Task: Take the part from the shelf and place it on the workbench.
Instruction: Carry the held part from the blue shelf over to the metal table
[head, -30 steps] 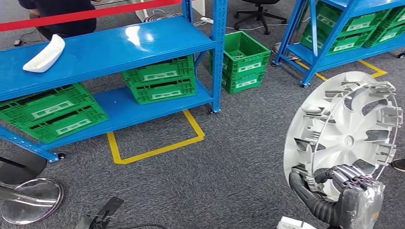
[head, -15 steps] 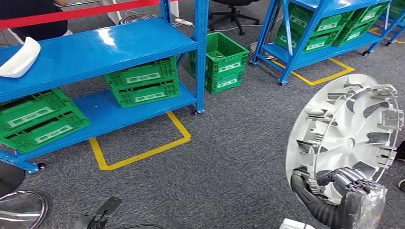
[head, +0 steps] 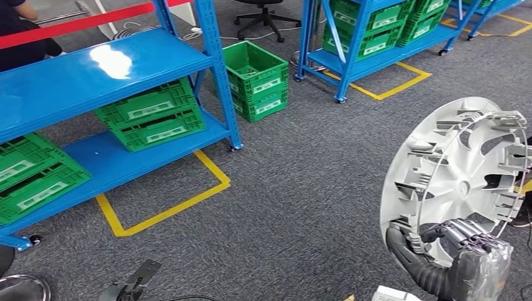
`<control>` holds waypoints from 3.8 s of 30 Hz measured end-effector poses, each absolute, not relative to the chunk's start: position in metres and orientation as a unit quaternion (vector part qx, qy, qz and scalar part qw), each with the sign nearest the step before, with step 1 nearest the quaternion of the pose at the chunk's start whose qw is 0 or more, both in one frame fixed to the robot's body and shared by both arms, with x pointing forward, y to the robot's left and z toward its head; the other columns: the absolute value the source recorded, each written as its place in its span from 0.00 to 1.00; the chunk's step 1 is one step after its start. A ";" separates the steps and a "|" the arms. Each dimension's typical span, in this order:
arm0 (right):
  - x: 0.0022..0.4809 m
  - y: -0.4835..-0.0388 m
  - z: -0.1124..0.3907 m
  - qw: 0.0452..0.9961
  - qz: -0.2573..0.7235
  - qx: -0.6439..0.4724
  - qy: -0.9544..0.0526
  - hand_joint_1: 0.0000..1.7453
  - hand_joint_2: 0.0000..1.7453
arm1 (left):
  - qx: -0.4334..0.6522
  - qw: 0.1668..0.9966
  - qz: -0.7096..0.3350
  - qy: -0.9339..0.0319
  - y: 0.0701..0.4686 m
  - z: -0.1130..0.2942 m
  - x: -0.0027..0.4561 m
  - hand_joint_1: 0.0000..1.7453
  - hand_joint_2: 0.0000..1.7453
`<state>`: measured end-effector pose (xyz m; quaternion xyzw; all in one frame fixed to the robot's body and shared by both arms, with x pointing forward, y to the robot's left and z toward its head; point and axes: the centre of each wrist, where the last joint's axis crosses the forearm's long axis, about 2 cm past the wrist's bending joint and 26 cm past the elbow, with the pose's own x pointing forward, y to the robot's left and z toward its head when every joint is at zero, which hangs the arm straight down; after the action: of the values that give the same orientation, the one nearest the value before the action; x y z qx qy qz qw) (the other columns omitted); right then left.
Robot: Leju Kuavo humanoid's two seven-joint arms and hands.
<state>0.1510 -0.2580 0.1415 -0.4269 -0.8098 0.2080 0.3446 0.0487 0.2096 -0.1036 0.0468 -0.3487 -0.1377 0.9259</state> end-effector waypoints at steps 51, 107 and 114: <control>0.156 -0.265 0.142 0.353 0.193 -0.432 -0.807 1.00 1.00 | 0.038 0.923 -0.132 -0.359 0.210 -0.104 0.048 0.00 1.00; 0.143 -0.274 0.135 0.380 0.176 -0.420 -0.805 1.00 1.00 | 0.038 0.919 -0.119 -0.375 0.207 -0.103 0.048 0.00 1.00; 0.145 -0.275 0.136 0.376 0.176 -0.422 -0.806 1.00 1.00 | 0.036 0.919 -0.119 -0.374 0.208 -0.104 0.046 0.00 1.00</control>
<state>0.1445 -0.2747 0.1357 -0.4220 -0.8060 0.1757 0.3760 0.0464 0.2077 -0.1037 0.0363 -0.3740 -0.1189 0.9191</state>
